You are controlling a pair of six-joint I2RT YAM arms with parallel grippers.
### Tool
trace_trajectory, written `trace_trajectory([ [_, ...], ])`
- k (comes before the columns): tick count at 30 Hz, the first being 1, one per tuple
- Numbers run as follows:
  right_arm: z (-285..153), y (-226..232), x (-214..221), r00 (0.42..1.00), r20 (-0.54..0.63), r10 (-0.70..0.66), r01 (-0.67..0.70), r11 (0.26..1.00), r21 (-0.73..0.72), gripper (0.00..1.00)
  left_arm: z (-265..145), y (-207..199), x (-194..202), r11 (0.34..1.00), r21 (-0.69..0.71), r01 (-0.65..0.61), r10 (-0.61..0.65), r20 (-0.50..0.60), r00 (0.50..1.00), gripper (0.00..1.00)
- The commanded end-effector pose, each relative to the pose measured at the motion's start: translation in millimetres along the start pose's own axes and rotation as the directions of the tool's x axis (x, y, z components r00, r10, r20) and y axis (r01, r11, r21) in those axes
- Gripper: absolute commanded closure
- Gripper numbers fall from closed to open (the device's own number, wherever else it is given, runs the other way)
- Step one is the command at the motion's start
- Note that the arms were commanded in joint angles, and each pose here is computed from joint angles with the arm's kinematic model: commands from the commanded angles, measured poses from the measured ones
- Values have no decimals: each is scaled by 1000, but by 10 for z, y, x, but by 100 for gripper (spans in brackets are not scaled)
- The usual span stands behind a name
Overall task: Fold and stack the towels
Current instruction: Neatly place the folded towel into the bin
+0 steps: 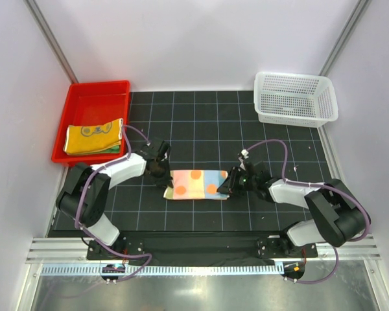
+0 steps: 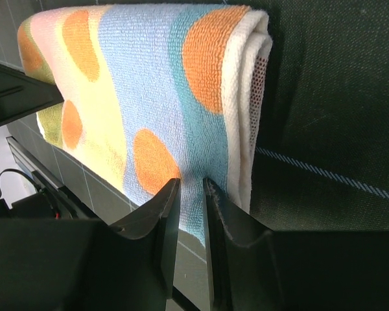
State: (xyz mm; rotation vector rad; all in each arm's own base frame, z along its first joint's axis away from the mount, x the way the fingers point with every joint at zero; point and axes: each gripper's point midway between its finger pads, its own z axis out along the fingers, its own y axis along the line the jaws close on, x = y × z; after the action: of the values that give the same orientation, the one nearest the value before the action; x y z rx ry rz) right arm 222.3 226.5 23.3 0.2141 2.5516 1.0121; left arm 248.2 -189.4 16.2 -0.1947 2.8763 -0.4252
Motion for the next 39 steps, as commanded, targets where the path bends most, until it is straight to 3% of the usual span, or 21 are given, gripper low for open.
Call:
trace_trajectory([
  [1,-47,-39,22,1000,13,-14,14,1000,11,72,188,144,222,999,-43,18,-21,-76,997,90],
  [2,-64,-5,9,1000,18,-13,13,1000,2,72,184,128,212,999,-41,21,-25,-78,997,100],
  [5,-103,88,-24,1000,24,-16,16,1000,-24,71,121,149,182,997,-76,20,-26,-82,996,100],
  [8,-214,286,-133,998,52,-30,33,997,-65,58,-55,151,-19,991,-134,10,-14,-25,1000,100],
  [9,-255,376,-198,997,69,-35,41,996,-80,46,-103,209,-112,983,-181,7,-4,16,1000,100],
  [11,-379,502,-261,994,95,-53,63,993,-100,33,-249,197,-261,976,-218,-1,12,50,999,100],
  [12,-428,578,-324,991,117,-60,73,991,-110,1,-288,211,-302,971,-239,-9,24,59,998,100],
  [22,-826,865,-513,972,202,-124,149,982,-114,0,-1004,232,-1215,886,-458,-67,177,202,963,100],
  [25,-859,926,-540,969,205,-138,165,979,-122,0,-1165,381,-1458,851,-521,-71,200,196,960,100],
  [33,-778,862,-614,967,196,-160,180,980,-87,0,-1621,1214,-2082,778,-626,48,135,241,961,100],
  [39,-619,723,-697,974,169,-154,167,983,-69,0,-1899,1609,-2451,791,-590,159,62,336,940,100],
])
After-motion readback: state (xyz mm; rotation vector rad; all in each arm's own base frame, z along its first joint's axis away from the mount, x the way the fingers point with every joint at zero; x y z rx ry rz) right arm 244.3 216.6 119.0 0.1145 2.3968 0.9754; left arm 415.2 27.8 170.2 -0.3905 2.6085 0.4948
